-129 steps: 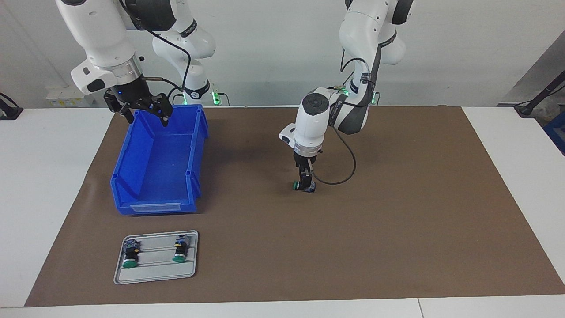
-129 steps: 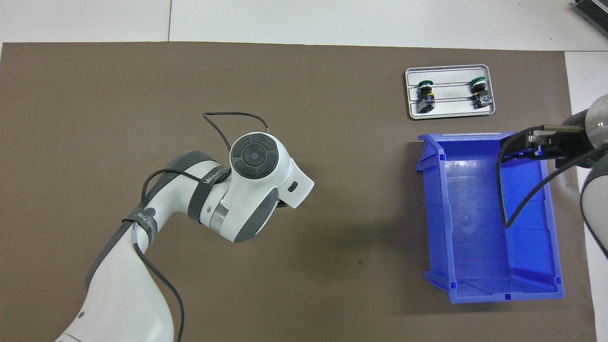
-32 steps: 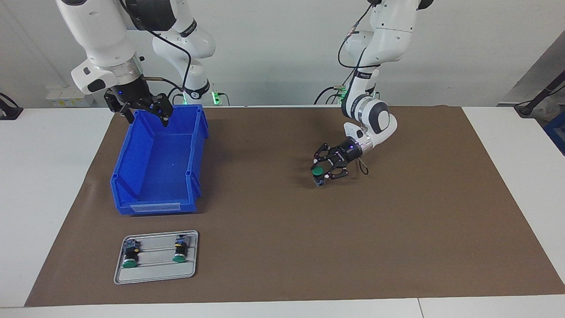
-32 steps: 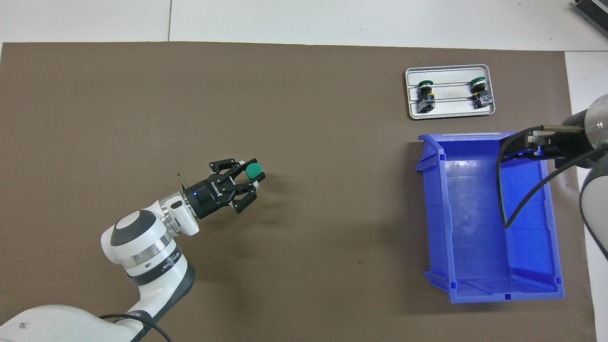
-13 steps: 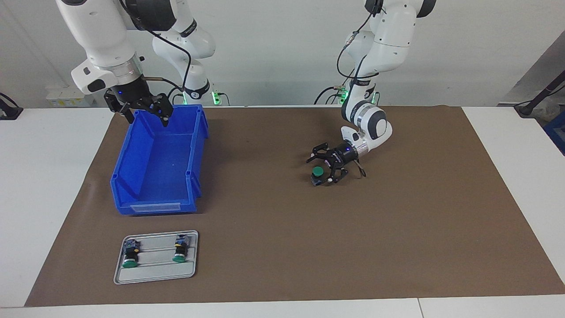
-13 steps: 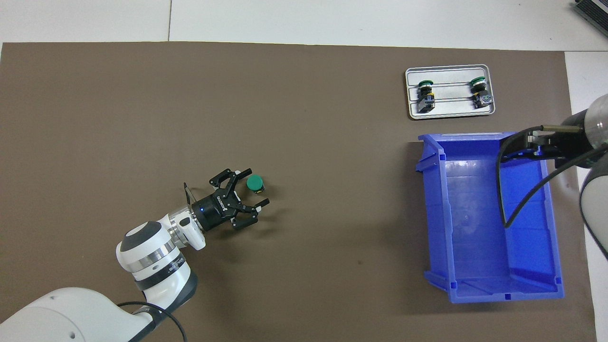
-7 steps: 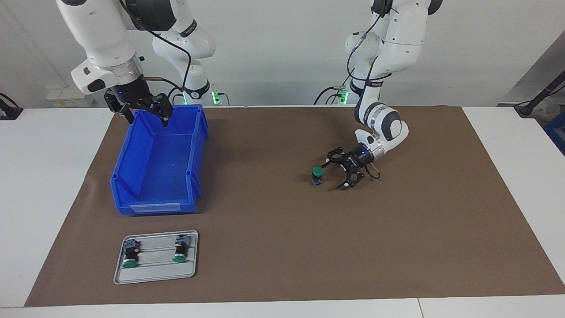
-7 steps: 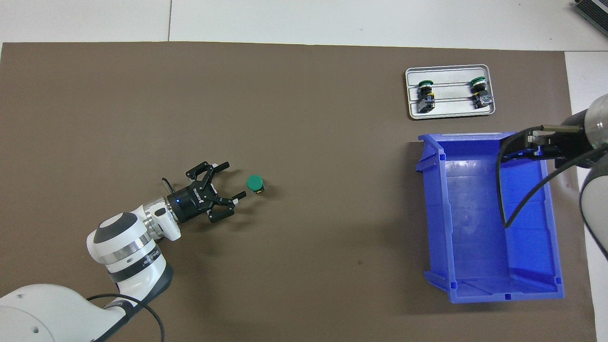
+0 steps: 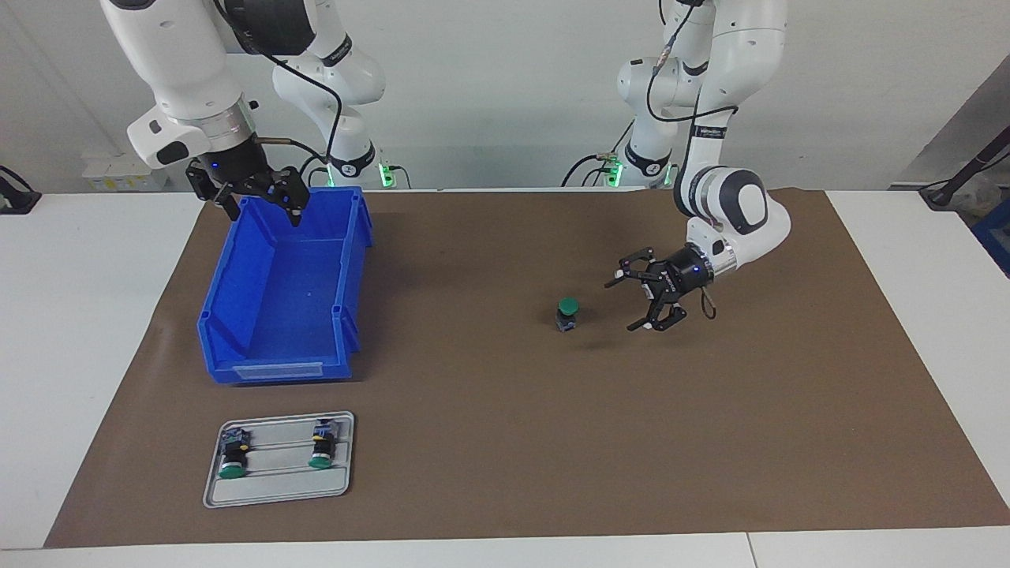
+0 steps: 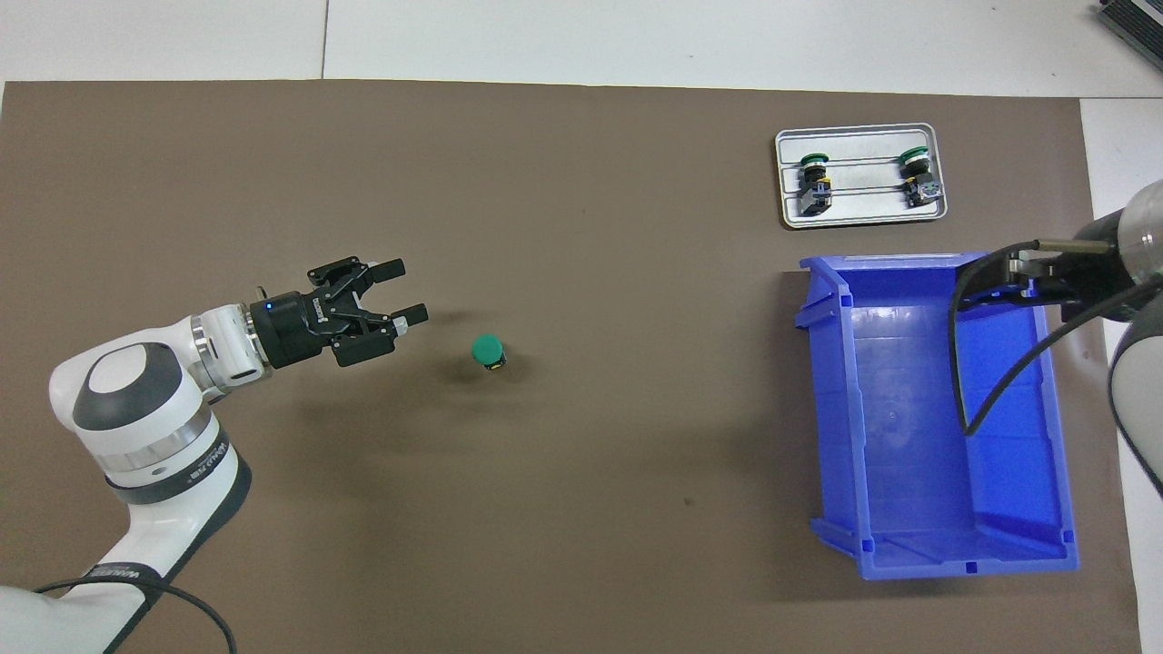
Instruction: Place and press button with both arms
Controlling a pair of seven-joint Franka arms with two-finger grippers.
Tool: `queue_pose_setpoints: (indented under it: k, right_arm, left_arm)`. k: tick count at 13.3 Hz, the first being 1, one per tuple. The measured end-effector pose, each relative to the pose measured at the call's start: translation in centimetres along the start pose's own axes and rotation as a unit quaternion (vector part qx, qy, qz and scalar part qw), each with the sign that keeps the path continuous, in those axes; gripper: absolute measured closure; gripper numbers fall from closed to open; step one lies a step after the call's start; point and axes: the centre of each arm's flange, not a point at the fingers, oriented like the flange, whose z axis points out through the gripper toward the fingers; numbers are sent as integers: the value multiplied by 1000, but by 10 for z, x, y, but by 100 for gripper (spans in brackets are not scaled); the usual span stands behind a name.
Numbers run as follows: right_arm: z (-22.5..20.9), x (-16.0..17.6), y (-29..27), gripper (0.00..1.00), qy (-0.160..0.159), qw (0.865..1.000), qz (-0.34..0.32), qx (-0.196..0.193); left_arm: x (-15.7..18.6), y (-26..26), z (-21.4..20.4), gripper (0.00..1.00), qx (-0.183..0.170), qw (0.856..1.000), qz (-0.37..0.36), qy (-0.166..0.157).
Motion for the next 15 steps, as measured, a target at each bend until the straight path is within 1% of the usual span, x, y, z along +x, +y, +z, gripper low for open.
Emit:
queue_pose_setpoints:
  k: [1,2,3,4,5,6,7,8,9,10,12,13,14,15]
  right_arm:
    - [0,0,0,0,0,1000,0,0]
    - [0,0,0,0,0,1000,0,0]
    - [0,0,0,0,0,1000,0,0]
    - [0,0,0,0,0,1000,0,0]
    - [0,0,0,0,0,1000,0,0]
    - [0,0,0,0,0,1000,0,0]
    - [0,0,0,0,0,1000,0,0]
    - [0,0,0,0,0,1000,0,0]
    - [0,0,0,0,0,1000,0,0]
    - [0,0,0,0,0,1000,0,0]
    - [0,0,0,0,0,1000,0,0]
    - [0,0,0,0,0,1000,0,0]
    - [0,0,0,0,0,1000,0,0]
    - [0,0,0,0,0,1000,0,0]
  left_arm:
    - [18,4,-3,13,3,999,-13,-33]
    - [33,6,-4,19,8,997,-27,-70]
    - [49,9,-6,20,18,993,-44,-111]
    - [65,13,-6,23,36,986,-59,-153]
    - [81,18,-5,23,59,977,-73,-190]
    - [94,26,-1,30,82,968,-86,-220]
    - [102,36,9,30,101,959,-99,-246]
    - [106,46,21,38,119,949,-111,-270]
    - [107,56,36,53,140,937,-120,-297]
    - [106,66,51,63,164,924,-127,-320]
    - [104,84,81,64,218,898,-138,-356]
    - [103,91,93,67,242,887,-137,-368]
    - [100,96,101,69,259,879,-134,-378]
    - [97,99,106,74,271,872,-132,-385]
